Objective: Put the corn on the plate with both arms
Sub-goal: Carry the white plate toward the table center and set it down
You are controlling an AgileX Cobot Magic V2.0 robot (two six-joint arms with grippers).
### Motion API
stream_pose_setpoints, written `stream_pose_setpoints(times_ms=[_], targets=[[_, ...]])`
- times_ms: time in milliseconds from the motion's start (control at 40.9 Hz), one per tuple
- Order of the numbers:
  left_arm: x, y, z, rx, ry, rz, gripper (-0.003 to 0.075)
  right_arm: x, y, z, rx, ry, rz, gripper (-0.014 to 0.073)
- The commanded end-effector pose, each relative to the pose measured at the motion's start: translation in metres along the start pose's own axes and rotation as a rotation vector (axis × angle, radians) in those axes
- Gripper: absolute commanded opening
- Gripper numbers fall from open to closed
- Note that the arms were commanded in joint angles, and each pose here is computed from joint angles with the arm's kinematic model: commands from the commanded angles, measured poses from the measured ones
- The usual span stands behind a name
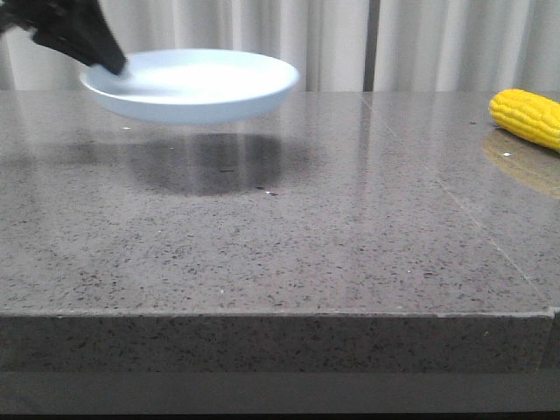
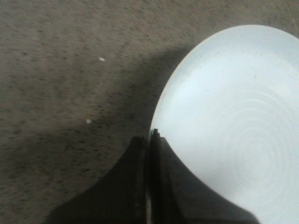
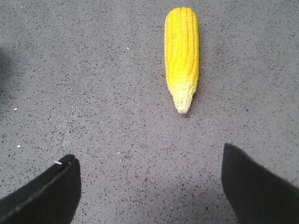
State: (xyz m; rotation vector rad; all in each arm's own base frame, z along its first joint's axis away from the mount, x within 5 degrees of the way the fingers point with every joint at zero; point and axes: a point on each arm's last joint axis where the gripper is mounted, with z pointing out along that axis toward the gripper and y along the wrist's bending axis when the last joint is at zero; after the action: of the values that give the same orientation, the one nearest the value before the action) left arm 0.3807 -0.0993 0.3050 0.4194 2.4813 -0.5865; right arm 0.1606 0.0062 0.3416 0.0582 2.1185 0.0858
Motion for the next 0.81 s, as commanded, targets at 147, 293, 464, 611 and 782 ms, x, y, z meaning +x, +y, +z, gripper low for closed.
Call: stream_pose_setpoints(times_ms=[147, 293, 464, 611, 782], targets=[[-0.005, -0.041, 0.025, 0.081, -0.011, 0.056, -0.002, -0.014, 0.001, -0.005, -0.001, -0.097, -0.012, 0.0636], [0.0, -0.047, 0.048, 0.096, 0.034, 0.064, -0.002, -0.014, 0.001, -0.005, -0.001, -0.097, -0.012, 0.0636], [0.002, -0.047, 0.054, 0.098, 0.048, 0.062, 0.0064, -0.014, 0.001, -0.005, -0.001, -0.097, -0.012, 0.0636], [0.001, -0.046, 0.054, 0.094, 0.04, 0.062, 0.0296, -0.014, 0.001, -0.005, -0.001, -0.097, -0.012, 0.0636], [-0.001, -0.05, 0.044, 0.091, 0.024, 0.078, 0.0451, -0.014, 0.001, -0.005, -0.001, -0.097, -0.012, 0.0636]])
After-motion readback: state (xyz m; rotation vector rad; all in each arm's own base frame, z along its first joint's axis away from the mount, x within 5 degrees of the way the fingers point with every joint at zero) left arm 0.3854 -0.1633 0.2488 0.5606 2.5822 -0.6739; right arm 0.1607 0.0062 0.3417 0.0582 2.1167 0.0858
